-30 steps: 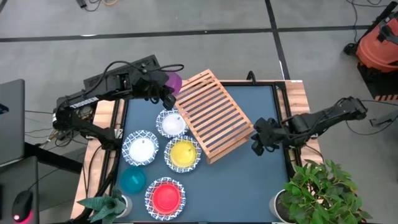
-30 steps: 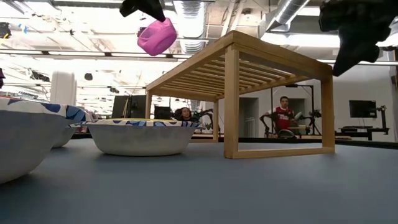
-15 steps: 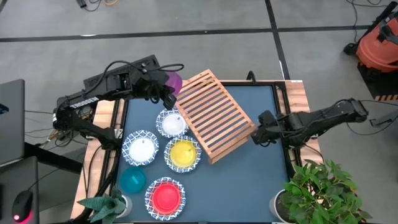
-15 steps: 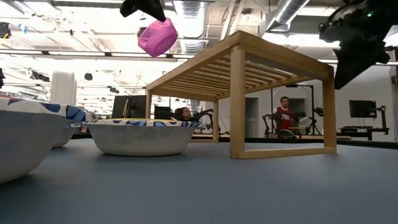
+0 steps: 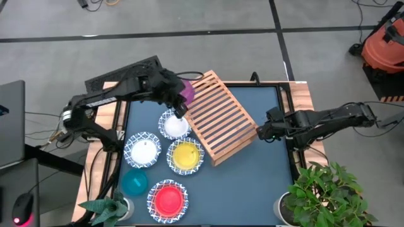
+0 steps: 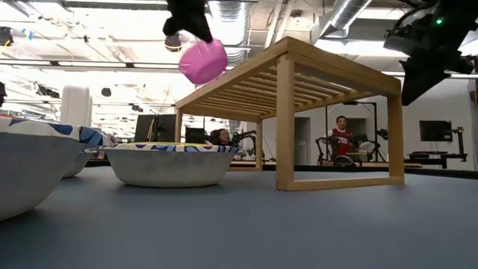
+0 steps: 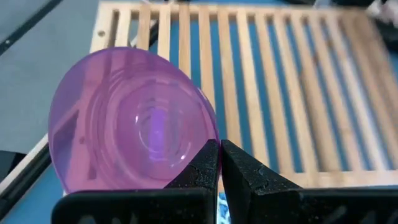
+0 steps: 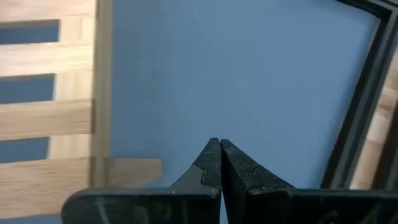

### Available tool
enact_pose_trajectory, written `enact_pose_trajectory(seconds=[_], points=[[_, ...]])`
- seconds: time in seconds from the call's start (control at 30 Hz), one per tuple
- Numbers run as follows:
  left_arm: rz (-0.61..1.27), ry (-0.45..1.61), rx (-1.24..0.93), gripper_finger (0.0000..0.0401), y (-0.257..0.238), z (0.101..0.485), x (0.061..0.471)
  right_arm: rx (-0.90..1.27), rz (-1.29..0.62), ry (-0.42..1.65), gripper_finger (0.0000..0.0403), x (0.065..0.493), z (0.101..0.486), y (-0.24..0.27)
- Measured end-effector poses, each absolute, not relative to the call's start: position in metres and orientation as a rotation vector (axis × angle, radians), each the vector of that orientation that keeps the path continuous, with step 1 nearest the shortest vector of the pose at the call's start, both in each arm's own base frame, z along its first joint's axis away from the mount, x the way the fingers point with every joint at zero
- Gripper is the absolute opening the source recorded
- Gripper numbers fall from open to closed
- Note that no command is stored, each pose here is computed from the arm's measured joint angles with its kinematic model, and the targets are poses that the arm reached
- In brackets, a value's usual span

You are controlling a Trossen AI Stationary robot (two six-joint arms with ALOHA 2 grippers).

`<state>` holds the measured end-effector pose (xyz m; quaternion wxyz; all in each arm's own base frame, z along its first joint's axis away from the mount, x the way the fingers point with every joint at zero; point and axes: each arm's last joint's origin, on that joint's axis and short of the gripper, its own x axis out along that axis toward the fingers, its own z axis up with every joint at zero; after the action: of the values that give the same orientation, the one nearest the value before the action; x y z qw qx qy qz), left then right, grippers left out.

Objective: Place and stack bowls onto a shelf
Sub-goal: Put the violet bowl on the shelf, then put the white bowl on the shelf

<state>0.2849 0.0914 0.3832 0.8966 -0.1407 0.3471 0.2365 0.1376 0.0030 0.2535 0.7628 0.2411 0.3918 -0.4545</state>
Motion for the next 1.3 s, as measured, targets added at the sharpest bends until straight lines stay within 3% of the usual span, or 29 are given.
enact_pose_trajectory(seconds=[0.33, 0.53, 0.77, 0.9, 1.13, 1.3], points=[[0.478, 0.796, -0.184, 0.0000, 0.121, 0.384, 0.325, 0.554, -0.964, 0.822, 0.0020, 0.135, 0.257, 0.003], [0.451, 0.948, -0.118, 0.0000, 0.132, 0.369, 0.339, 0.559, -0.958, 0.830, 0.0021, 0.135, 0.257, 0.003], [0.544, 0.995, -0.024, 0.0007, 0.138, 0.361, 0.344, 0.560, -0.957, 0.829, 0.0022, 0.135, 0.257, 0.003], [0.515, 0.990, 0.001, 0.0041, 0.137, 0.363, 0.344, 0.560, -0.957, 0.829, 0.0032, 0.135, 0.257, 0.003], [0.483, 0.984, -0.010, 0.0139, 0.129, 0.364, 0.346, 0.560, -0.957, 0.829, 0.0038, 0.135, 0.257, 0.003], [0.460, 0.970, -0.116, 0.0184, 0.114, 0.397, 0.329, 0.561, -0.957, 0.829, 0.0031, 0.135, 0.257, 0.003]])
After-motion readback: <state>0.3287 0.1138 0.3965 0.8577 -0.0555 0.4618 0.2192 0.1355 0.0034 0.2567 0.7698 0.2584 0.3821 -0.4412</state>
